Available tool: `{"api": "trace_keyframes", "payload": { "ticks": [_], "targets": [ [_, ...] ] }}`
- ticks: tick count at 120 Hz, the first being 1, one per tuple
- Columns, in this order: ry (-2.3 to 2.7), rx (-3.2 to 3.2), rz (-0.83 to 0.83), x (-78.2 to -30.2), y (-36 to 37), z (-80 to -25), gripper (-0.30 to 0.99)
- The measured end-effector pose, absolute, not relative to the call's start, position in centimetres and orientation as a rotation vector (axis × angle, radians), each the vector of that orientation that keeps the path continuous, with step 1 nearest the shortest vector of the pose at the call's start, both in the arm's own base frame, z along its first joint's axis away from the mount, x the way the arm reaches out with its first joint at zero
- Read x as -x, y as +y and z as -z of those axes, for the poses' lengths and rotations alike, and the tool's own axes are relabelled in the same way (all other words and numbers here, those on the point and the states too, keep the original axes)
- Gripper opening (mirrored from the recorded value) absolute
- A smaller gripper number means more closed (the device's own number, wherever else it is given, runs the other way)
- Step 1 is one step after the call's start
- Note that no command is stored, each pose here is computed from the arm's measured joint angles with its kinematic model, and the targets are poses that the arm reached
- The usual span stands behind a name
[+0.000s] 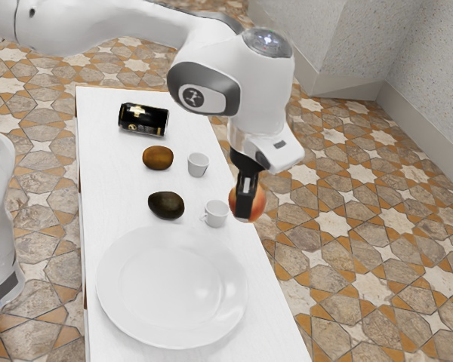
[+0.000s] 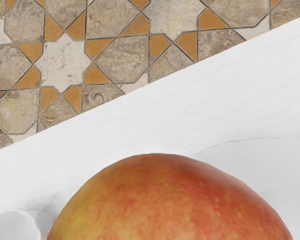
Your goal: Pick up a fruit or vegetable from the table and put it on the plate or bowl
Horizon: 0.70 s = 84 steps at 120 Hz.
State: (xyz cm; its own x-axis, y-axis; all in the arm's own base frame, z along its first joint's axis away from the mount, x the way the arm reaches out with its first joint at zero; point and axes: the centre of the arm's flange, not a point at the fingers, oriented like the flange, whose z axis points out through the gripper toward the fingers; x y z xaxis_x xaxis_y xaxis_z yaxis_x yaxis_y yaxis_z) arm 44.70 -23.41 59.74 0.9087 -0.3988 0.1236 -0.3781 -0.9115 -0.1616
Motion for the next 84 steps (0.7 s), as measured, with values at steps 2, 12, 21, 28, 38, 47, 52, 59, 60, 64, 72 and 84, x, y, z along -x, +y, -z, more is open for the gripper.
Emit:
{"api": "trace_keyframes", "payload": {
  "ticks": [2, 12, 21, 28, 38, 47, 52, 59, 60, 64, 72, 84],
  "targets": [
    [0.624, 2.938, 0.193, -44.5, -24.1, -58.1, 0.32],
    [0.687, 2.941, 0.031, -43.0, -25.2, -50.8, 0.29],
    [0.709, 2.954, -0.043, -42.2, -25.2, -46.7, 0.28],
    [0.719, 2.964, -0.057, -42.0, -25.1, -45.1, 0.27],
    [0.732, 2.986, -0.045, -42.0, -25.3, -44.6, 0.44],
    [0.749, 3.01, -0.035, -41.7, -25.7, -44.8, 0.56],
    [0.764, 3.017, -0.03, -41.6, -26.0, -45.0, 0.59],
    [0.794, 3.017, 0.004, -40.8, -26.7, -46.0, 0.62],
    [0.798, 3.017, 0.01, -40.6, -26.9, -46.2, 0.62],
    [0.81, 3.016, 0.027, -40.1, -27.2, -47.0, 0.64],
    [0.824, 3.013, 0.111, -38.9, -27.5, -50.5, 0.66],
    [0.848, 2.997, 0.203, -37.5, -28.3, -56.1, 0.68]
  ]
}}
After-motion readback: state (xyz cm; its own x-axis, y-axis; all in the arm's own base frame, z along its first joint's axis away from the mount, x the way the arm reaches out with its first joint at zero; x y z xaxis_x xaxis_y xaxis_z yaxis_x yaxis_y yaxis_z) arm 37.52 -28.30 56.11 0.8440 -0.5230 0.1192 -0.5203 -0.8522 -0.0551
